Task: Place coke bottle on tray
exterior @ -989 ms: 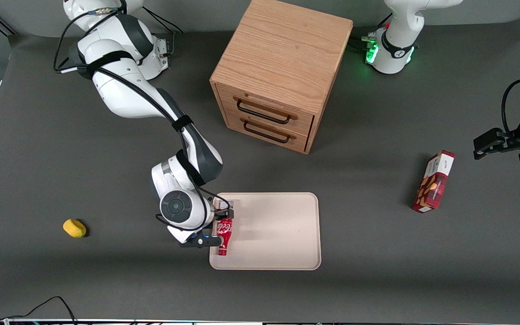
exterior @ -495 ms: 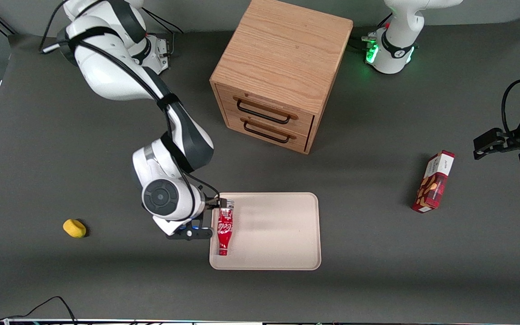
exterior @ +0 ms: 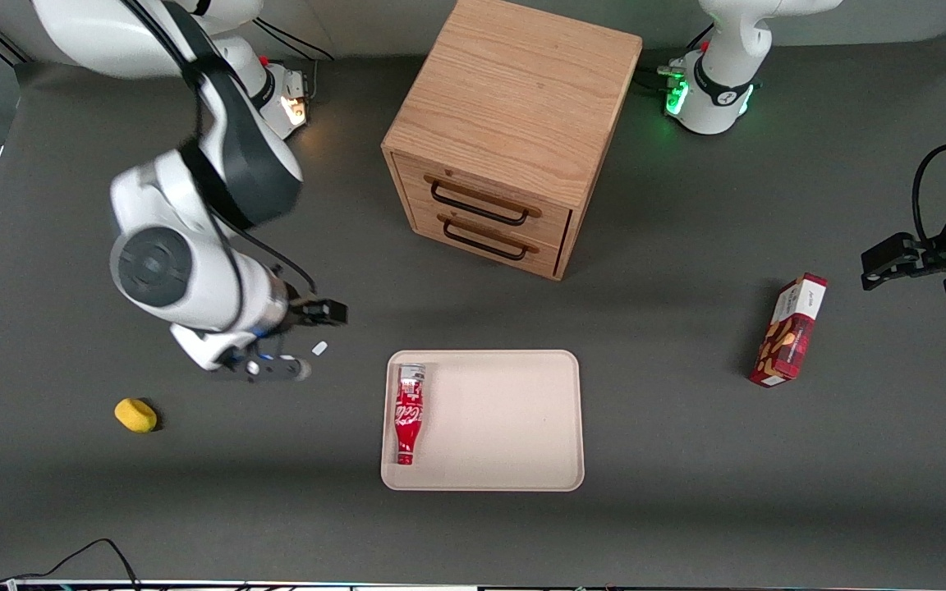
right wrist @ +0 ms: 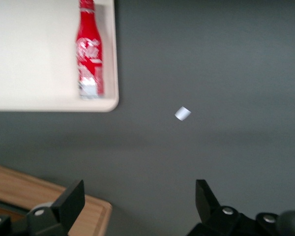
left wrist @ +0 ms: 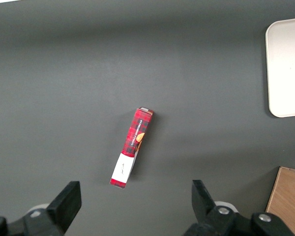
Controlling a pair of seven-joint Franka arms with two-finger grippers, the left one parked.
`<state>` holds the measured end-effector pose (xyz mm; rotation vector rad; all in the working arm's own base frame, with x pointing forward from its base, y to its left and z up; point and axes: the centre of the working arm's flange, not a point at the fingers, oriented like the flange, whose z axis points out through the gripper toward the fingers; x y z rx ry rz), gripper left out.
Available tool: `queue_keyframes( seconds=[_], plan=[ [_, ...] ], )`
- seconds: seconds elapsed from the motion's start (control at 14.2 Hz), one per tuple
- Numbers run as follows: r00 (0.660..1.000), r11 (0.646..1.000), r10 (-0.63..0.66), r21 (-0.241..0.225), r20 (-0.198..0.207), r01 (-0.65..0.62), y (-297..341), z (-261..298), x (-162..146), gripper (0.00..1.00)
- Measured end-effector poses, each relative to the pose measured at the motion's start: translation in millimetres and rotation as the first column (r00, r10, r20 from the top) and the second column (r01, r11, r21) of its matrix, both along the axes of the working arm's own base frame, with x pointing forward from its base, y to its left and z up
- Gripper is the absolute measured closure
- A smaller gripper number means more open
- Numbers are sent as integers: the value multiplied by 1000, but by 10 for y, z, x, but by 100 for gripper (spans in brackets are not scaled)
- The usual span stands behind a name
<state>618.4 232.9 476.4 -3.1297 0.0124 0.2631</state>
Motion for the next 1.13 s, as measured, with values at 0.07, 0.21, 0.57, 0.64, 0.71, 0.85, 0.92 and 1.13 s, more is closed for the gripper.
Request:
queue_keyframes(
  seconds=[0.07,0.21,0.57,0.64,0.71,0.85,0.92,1.13],
  plan=[
    [1000,1000,7,-3,-4,-8,-162,125,-112,0],
    [999,999,36,-1,11,-36,-501,397,-320,0],
    [997,998,57,4,57,-57,-1348,1052,-799,0],
    [996,998,64,5,62,-64,-1414,1096,-866,0],
    [995,997,72,7,64,-72,-1477,1120,-923,0],
    [995,997,70,11,66,-71,-1590,1149,-985,0],
    [995,997,70,13,66,-71,-1617,1157,-997,0],
    [995,997,74,18,62,-76,-1604,1144,-1003,0]
  ],
)
